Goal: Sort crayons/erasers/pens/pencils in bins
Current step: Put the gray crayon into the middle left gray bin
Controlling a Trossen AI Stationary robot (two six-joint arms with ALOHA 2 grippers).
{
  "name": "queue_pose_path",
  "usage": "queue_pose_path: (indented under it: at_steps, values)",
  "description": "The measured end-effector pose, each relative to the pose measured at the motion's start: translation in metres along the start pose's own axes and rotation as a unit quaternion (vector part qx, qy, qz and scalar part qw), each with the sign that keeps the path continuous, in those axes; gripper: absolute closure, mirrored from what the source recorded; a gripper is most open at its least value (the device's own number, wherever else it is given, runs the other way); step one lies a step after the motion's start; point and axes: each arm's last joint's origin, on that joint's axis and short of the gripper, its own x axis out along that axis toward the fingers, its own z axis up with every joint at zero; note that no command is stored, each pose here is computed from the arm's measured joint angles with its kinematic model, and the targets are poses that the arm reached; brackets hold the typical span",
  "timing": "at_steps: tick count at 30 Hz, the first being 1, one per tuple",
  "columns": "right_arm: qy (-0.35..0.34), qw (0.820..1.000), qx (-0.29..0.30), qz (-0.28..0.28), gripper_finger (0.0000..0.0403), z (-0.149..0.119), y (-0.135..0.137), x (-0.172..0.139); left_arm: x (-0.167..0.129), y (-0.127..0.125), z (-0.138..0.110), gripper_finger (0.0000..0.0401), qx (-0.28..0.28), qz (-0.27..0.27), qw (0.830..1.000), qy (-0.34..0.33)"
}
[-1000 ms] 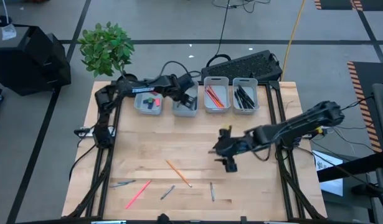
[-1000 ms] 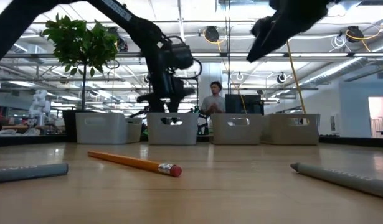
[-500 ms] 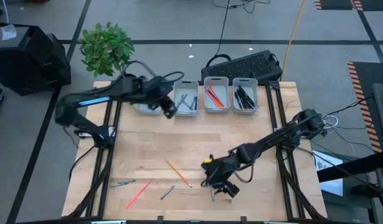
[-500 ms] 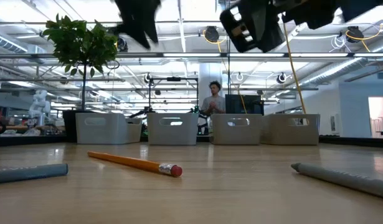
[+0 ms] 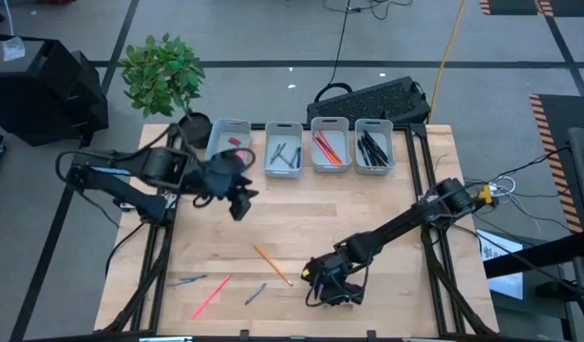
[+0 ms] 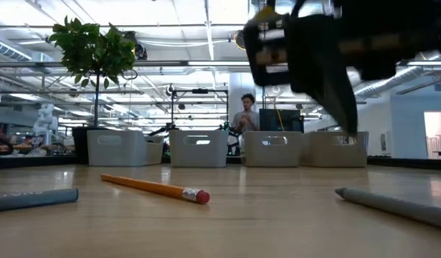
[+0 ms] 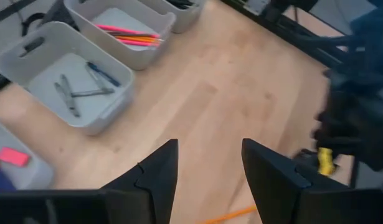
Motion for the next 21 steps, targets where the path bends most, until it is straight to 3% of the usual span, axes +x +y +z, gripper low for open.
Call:
queue_pose_path:
  at_steps: [7,16,21]
  values:
    - [0.033,0.999,-0.022,0.020,0.0210,-0.017,-0.001,0.020,-0.006,-0.023,-0.014,0.0219,-0.012,-0.011,1.000,-0.023]
    - [0.056,0.990,-0.121,0.046,0.0291,-0.031,0.008,0.021,-0.013,-0.037,-0.024,0.0219,-0.032,-0.018,0.998,-0.045]
    - [0.064,0.992,-0.100,0.051,0.0341,-0.039,0.012,0.023,-0.016,-0.044,-0.023,0.0219,-0.039,-0.040,0.996,-0.069]
